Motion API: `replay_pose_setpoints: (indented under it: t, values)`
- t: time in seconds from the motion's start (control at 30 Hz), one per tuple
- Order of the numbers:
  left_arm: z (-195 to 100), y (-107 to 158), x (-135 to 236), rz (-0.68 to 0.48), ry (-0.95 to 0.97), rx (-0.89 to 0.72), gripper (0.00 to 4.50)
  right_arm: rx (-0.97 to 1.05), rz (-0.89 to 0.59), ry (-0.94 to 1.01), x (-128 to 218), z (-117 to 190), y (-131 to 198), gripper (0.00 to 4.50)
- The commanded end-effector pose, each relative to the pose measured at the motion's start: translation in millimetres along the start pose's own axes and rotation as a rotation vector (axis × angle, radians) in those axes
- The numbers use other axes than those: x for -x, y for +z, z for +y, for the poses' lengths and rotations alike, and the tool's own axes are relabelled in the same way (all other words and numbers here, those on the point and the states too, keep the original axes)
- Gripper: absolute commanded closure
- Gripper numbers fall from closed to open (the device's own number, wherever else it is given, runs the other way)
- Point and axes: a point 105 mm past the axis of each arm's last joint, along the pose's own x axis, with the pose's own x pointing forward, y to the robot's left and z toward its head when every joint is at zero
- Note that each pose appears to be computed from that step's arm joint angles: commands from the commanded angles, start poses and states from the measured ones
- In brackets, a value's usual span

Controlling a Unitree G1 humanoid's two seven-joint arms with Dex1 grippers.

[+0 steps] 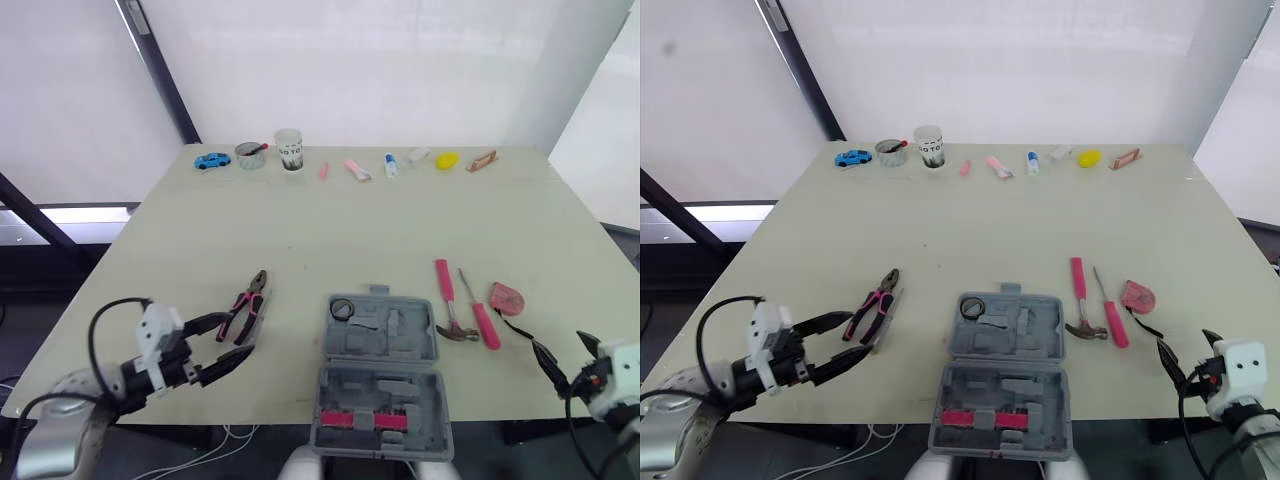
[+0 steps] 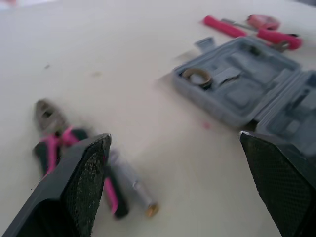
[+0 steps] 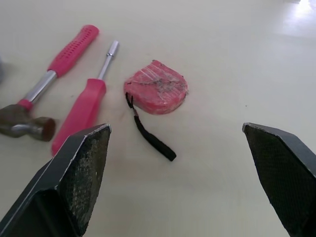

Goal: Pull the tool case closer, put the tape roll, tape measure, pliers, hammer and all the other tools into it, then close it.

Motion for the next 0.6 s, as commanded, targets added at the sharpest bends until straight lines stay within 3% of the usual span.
replay_pose_setpoints:
  t: [0.03,0.37,0.6]
  values:
    - [-11.3,24.5,-17.4,-0.028,-0.127,-0.076,0.08,0.003,-0.008,-0.026,-13.5,2.5,9.3,0.00]
    - [-41.7,67.3,-52.6,-0.031,-0.441,-0.195,0.08,-0.061,0.038,-0.019,-46.4,15.2,2.2,0.00]
    - [-50.9,83.6,-66.1,-0.049,-0.540,-0.277,0.08,-0.084,0.062,-0.028,-57.1,18.6,-5.4,0.00]
